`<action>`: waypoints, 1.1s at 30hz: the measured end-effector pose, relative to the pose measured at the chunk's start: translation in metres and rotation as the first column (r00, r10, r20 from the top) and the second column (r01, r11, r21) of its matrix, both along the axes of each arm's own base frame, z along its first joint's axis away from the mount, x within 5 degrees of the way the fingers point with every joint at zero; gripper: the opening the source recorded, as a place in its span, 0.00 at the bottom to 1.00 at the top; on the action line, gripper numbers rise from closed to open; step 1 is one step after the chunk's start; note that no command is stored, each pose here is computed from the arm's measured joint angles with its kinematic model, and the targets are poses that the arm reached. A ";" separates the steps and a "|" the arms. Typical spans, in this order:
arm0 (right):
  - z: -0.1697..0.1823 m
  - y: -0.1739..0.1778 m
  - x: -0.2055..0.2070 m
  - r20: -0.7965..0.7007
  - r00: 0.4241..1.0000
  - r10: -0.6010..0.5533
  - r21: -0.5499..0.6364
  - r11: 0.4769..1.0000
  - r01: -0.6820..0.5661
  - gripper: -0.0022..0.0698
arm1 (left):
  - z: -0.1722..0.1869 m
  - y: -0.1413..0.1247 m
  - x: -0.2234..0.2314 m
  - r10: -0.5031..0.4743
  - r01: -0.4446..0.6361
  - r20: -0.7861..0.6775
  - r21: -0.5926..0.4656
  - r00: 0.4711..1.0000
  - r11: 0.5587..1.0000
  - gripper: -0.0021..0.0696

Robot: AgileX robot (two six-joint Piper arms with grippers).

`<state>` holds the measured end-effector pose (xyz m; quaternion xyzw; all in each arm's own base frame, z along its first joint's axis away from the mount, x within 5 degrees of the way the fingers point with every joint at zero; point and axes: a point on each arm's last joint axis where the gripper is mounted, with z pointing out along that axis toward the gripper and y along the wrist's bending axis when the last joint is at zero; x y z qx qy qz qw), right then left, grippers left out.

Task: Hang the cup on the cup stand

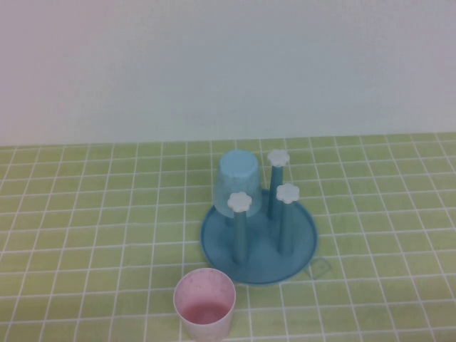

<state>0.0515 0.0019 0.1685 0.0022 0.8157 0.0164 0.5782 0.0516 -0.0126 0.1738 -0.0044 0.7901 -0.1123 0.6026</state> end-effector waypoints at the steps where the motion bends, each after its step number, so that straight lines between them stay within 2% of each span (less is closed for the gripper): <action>1: 0.000 0.000 0.000 0.000 1.000 0.000 0.000 1.000 0.000 0.03 | 0.000 0.000 0.000 0.000 0.000 0.000 0.000 1.000 1.000 0.03; 33: 0.000 0.000 0.000 0.000 1.000 0.000 0.000 1.000 0.000 0.03 | 0.005 0.002 0.001 0.015 -0.017 0.056 0.021 0.998 1.000 0.03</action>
